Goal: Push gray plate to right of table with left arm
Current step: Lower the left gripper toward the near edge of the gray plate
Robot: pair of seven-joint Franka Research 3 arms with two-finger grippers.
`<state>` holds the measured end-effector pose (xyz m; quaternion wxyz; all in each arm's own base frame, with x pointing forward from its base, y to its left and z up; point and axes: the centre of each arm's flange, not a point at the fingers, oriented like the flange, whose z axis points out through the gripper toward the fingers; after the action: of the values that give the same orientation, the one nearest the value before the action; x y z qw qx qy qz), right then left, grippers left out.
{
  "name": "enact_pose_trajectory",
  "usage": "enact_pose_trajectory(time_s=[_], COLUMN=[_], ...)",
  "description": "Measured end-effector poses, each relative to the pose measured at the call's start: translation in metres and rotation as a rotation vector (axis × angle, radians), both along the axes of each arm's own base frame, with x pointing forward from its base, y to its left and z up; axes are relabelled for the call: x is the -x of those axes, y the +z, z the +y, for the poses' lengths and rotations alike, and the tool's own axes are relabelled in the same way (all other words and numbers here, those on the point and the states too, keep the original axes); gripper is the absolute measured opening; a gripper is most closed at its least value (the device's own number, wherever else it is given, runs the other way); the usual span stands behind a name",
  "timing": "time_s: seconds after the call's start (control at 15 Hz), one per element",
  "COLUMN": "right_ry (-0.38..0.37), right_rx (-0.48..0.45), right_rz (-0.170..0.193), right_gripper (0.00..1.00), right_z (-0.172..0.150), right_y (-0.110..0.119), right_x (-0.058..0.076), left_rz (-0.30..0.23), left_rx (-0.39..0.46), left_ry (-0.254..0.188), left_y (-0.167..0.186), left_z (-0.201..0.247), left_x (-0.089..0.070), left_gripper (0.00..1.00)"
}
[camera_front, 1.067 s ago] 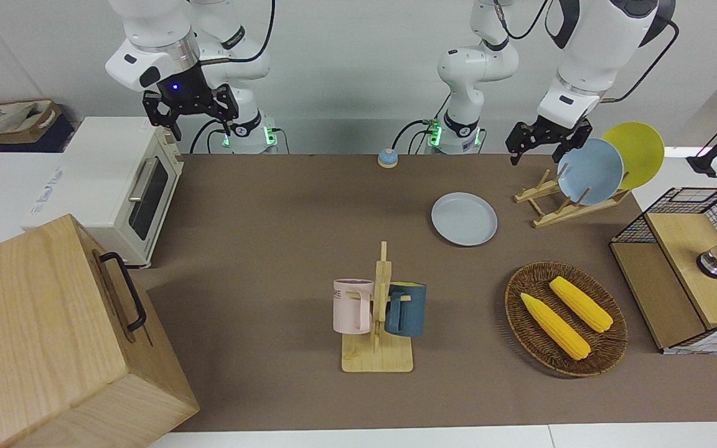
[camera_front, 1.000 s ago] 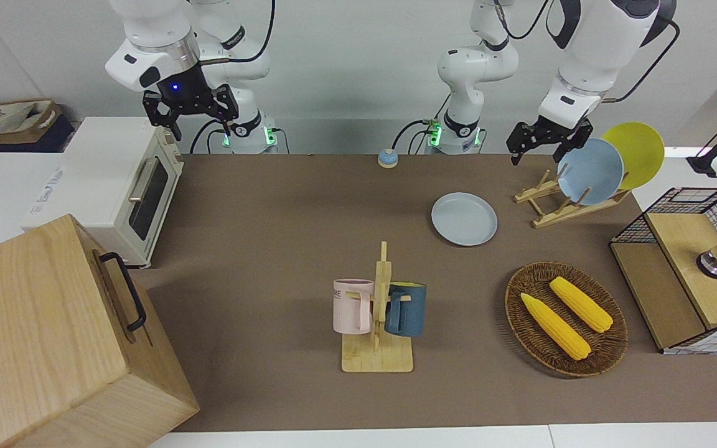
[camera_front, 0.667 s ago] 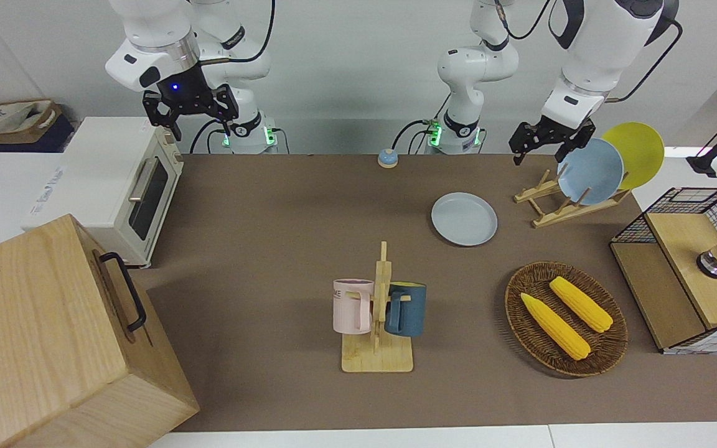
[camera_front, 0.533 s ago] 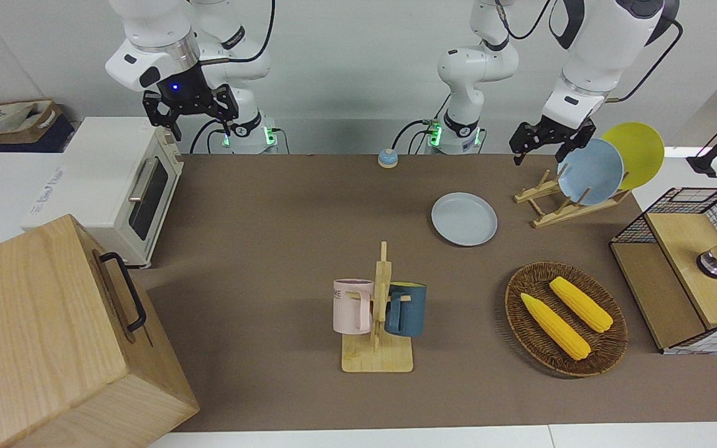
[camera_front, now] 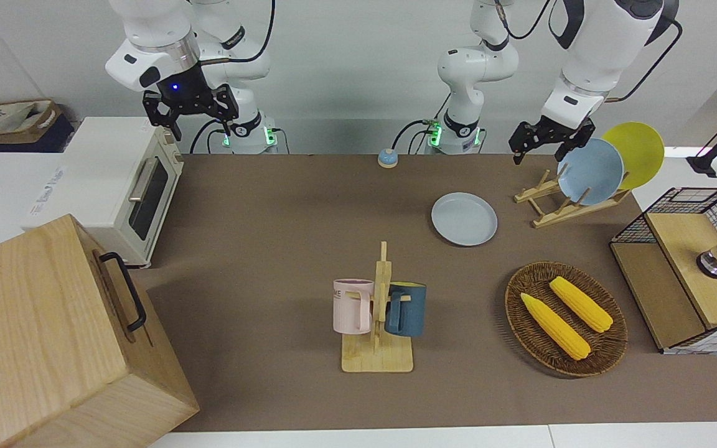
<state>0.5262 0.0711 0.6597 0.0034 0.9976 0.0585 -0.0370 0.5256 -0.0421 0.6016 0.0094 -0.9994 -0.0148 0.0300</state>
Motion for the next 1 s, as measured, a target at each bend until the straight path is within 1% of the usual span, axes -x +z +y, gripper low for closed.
enact_pose_trajectory(time_s=[0.2,0.4,0.53,0.67,0.8,1.0], right_ry=[0.0,0.0,0.0,0.0,0.0,0.0], right_rx=[0.0,0.0,0.0,0.0,0.0,0.0], right_rz=[0.0,0.0,0.0,0.0,0.0,0.0], right_gripper=[0.99,0.99,0.99,0.99,0.99,0.99], right_z=[0.0,0.0,0.0,0.0,0.0,0.0], right_y=[0.0,0.0,0.0,0.0,0.0,0.0], right_x=[0.0,0.0,0.0,0.0,0.0,0.0], left_rz=[0.007,-0.018,-0.058,-0.074,-0.081,-0.109], left_rx=[-0.004,-0.005,-0.003,-0.001,0.006,0.007], left_ry=[0.005,0.006,0.008,0.017,0.022,0.018], left_y=[-0.005,-0.02,-0.043,-0.067,-0.094,-0.139], left_z=[0.004,0.028,0.05,0.059,0.059,0.055], left_x=[0.008,0.025,0.049,0.068,0.079,0.089], left_gripper=[1.0,1.0,1.0,1.0,1.0,1.0])
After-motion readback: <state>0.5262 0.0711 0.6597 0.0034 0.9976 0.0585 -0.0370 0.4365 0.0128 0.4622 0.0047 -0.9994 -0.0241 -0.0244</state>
